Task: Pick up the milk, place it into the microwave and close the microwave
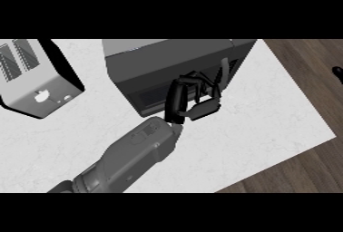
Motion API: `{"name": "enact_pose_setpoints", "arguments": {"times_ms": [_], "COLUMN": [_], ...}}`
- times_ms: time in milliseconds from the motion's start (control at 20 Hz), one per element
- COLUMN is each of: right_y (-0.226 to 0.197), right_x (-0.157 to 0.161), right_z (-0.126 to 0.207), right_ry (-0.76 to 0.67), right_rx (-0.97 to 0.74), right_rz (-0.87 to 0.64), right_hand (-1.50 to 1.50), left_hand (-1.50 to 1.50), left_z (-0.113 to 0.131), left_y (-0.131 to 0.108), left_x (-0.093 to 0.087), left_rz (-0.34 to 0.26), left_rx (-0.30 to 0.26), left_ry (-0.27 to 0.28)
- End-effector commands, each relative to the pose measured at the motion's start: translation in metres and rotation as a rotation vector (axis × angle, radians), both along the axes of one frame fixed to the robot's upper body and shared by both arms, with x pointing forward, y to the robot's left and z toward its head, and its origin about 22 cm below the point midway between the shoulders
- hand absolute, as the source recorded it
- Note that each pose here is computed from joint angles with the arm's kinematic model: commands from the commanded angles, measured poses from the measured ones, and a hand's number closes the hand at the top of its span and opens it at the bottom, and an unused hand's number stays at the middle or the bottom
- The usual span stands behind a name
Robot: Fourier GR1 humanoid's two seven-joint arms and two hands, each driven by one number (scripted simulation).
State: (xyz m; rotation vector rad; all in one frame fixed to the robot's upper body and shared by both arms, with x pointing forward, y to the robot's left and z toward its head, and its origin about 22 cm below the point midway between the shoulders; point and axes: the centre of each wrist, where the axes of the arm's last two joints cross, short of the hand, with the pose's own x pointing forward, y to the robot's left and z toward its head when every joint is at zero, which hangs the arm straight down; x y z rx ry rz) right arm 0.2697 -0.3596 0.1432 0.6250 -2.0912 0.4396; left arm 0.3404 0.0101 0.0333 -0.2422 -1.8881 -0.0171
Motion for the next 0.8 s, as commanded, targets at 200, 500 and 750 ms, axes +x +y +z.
{"name": "enact_pose_setpoints", "arguments": {"times_ms": [200, 500, 750], "right_y": [-0.005, 0.003, 0.001], "right_x": [0.002, 0.003, 0.003], "right_z": [0.009, 0.014, 0.014], "right_ry": [-0.002, -0.006, 0.017], "right_rx": [0.003, -0.001, -0.015], "right_rz": [0.022, 0.098, 0.130], "right_hand": [-1.50, -1.50, -1.50], "left_hand": [1.50, 1.50, 1.50], "left_z": [0.010, 0.011, 0.008], "left_y": [0.005, 0.003, 0.004], "left_x": [0.021, 0.022, 0.022], "left_rz": [0.042, 0.035, 0.047], "left_rx": [0.002, 0.004, -0.005], "left_ry": [0.006, -0.002, 0.005]}}
